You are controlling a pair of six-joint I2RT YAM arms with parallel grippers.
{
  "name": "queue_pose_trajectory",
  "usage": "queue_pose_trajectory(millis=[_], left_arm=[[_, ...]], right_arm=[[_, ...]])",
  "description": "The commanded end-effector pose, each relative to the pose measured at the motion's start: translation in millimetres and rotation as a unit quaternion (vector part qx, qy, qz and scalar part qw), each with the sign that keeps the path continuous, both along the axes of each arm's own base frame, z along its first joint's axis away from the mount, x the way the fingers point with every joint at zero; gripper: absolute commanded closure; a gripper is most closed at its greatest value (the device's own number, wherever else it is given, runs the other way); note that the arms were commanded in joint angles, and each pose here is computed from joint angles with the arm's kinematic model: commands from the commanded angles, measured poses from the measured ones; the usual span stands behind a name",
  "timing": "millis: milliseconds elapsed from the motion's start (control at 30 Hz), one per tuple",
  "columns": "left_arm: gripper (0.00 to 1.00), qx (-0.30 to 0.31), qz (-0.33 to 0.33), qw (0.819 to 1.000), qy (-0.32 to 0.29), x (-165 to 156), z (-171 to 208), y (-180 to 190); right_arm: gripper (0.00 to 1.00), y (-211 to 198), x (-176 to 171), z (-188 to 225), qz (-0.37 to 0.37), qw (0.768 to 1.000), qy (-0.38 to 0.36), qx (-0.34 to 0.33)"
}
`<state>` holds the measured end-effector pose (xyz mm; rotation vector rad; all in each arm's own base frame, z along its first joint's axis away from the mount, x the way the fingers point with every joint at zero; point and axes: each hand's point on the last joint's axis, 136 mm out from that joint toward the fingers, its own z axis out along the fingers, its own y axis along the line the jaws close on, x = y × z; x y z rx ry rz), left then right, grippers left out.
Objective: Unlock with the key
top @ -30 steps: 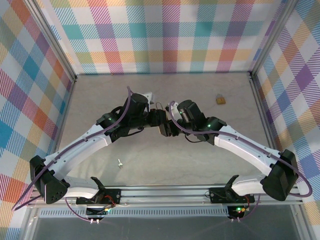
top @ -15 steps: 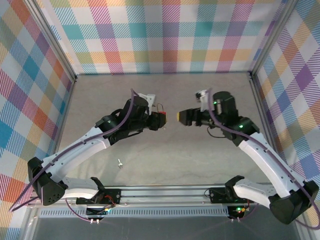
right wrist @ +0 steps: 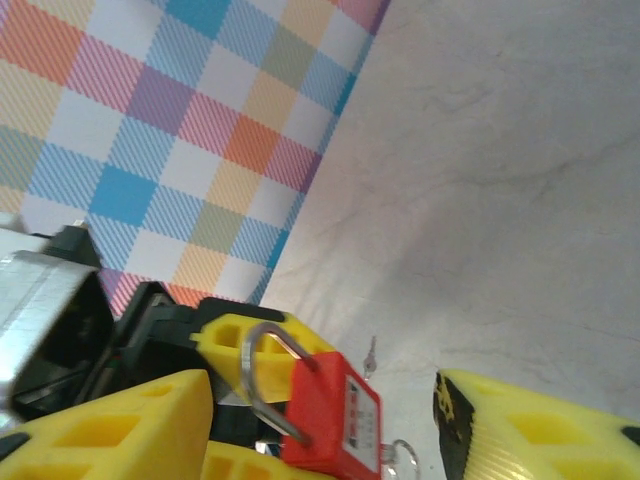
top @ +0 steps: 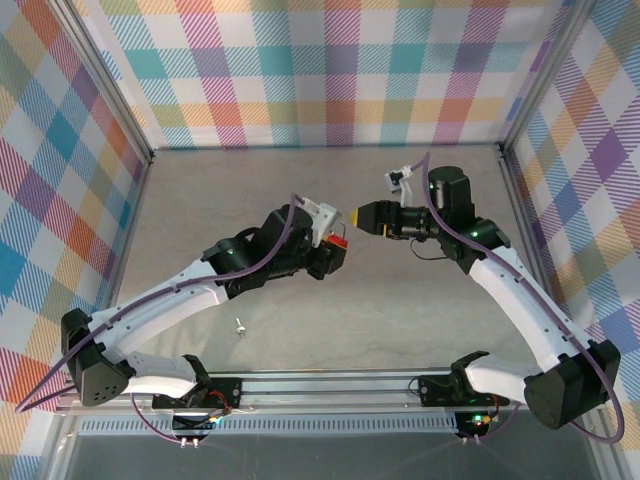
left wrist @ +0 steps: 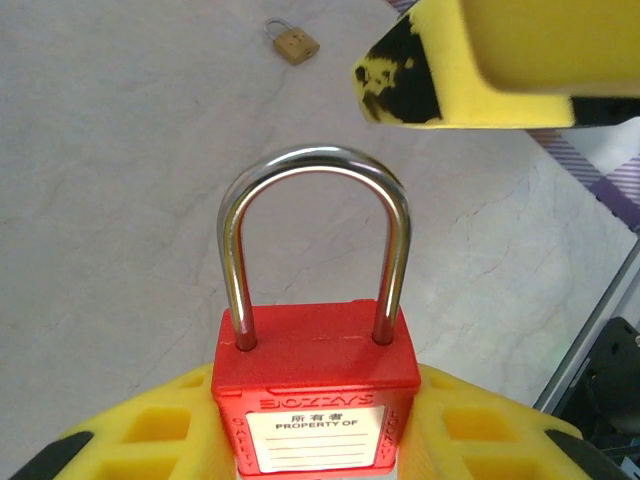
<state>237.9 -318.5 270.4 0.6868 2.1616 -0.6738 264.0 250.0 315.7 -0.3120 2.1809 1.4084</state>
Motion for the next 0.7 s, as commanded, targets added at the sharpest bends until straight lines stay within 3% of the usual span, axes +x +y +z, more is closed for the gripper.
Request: queue_pose_trajectory(millis=[0, 333, 533, 667], left_arm=[[1.00, -0.010, -0.025, 1.000, -0.016, -3.0, 5.6, -15.8], [1.00, -0.015, -0.032, 0.999, -0.010, -3.3, 5.8, -23.3], [1.00, -0.016, -0.035, 0.999, -0.007, -3.7, 4.7, -25.2], [1.00, -0.016, -0.036, 0.999, -0.006, -3.1, 3.7, -27.2]], right_arm=[[0.42, 6.6, -10.6, 5.9, 0.029, 0.999, -0.002, 0.025], [0.55, 11.0, -15.7, -18.7, 0.034, 0.999, 0.023, 0.001], [0.59, 16.5, -23.7, -27.4, 0.045, 0.999, 0.026, -0.013], [0.67, 17.5, -26.2, -31.2, 0.046, 0.998, 0.031, -0.019]])
